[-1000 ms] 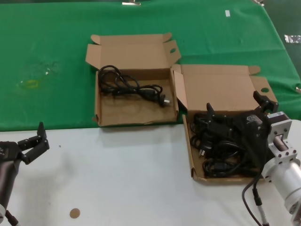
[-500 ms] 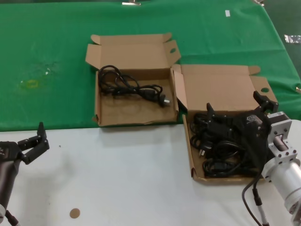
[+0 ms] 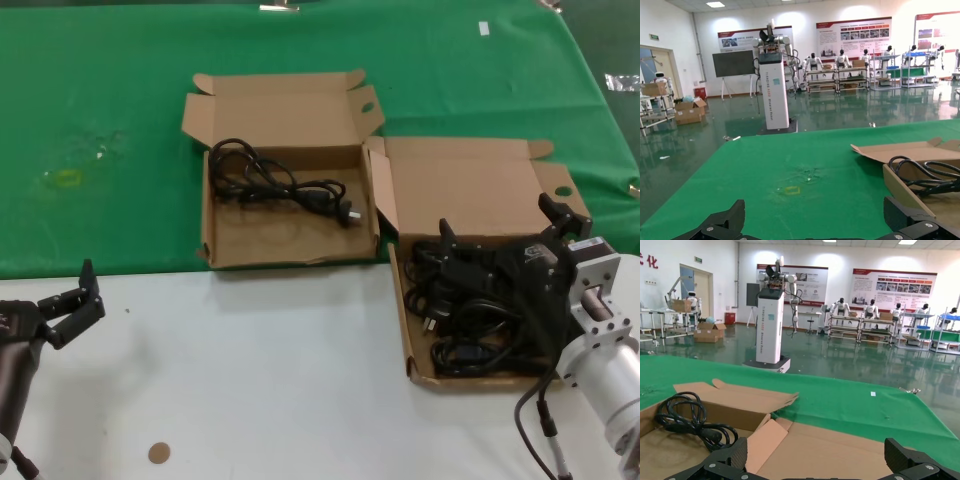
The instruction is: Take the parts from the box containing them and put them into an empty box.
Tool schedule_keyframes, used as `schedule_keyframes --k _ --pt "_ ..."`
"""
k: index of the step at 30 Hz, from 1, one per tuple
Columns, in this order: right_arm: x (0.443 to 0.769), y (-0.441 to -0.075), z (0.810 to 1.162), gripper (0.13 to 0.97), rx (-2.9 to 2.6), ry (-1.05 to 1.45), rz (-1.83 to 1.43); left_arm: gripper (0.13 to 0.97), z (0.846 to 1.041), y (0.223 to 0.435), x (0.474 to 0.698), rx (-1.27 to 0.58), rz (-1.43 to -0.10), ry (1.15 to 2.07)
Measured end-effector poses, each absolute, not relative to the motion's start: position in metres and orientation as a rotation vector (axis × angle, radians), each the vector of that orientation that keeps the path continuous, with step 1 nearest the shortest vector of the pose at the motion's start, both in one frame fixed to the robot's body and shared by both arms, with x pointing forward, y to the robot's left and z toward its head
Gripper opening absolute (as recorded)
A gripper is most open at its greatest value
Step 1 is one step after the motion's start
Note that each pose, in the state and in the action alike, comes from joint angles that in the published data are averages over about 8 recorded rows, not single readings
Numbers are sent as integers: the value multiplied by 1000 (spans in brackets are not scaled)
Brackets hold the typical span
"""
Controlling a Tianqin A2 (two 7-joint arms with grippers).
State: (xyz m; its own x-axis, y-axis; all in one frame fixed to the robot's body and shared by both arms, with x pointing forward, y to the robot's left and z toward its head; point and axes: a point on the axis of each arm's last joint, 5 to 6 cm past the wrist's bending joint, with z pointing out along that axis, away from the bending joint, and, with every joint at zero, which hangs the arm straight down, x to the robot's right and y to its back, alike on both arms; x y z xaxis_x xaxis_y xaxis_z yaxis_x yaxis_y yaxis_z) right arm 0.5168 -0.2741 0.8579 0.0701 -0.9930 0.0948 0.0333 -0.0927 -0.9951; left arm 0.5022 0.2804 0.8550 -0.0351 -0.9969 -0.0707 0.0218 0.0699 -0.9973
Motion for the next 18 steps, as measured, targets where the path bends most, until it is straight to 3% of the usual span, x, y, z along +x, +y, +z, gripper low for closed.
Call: schedule_keyframes --k 18 --pt "517 -274 858 966 -1288 1088 -1238 966 855 280 502 -1125 -1193 1253"
